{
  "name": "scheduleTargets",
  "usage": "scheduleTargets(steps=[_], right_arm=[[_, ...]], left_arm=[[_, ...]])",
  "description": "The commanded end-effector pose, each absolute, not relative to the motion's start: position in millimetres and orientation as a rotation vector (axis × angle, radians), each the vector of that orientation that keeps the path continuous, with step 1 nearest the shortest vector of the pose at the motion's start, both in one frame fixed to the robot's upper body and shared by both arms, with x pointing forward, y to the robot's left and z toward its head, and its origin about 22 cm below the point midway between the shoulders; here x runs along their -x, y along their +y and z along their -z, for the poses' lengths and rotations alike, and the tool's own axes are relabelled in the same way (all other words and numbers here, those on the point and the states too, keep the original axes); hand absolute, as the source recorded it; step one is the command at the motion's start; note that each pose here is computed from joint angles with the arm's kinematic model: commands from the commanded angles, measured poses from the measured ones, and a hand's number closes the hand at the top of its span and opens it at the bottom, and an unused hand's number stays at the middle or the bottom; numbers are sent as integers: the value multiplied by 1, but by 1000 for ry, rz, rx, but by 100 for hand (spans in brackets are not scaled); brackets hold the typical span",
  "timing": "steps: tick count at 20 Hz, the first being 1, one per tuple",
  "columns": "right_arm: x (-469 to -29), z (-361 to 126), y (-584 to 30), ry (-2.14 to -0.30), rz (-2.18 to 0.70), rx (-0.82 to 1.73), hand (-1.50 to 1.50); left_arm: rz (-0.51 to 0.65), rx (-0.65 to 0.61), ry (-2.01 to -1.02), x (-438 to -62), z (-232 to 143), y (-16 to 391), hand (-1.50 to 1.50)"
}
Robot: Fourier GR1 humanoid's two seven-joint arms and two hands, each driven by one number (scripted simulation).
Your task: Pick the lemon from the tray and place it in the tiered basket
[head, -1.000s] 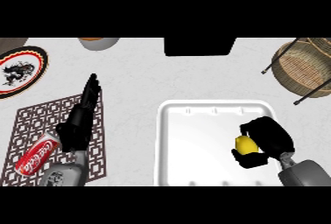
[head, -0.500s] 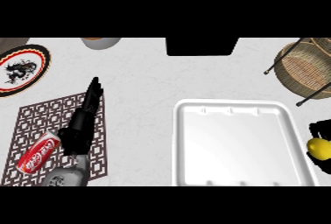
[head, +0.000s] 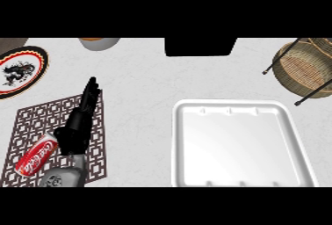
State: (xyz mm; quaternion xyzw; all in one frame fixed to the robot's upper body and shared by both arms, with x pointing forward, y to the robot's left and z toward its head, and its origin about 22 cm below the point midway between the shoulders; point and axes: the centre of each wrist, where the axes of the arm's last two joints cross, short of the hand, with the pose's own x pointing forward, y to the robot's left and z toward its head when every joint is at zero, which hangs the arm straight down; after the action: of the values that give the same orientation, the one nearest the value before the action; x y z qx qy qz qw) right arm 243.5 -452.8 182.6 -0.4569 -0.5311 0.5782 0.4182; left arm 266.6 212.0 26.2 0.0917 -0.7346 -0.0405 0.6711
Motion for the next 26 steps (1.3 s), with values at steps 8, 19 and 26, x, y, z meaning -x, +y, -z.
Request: scheduleTargets(steps=[8,19,26], right_arm=[[-221,-314,-476,-1445,-1222,1120,150],[-274,-327,-458,-1491,-1053,959,150],[-318,-303,-451,-1449,-1066,1056,150]], left_arm=[[100,-196,-1665,-269,-34,186,0],[105,-190,-1675,-267,-32,203,0],[117,-188,-1673,-275,-27,199,0]])
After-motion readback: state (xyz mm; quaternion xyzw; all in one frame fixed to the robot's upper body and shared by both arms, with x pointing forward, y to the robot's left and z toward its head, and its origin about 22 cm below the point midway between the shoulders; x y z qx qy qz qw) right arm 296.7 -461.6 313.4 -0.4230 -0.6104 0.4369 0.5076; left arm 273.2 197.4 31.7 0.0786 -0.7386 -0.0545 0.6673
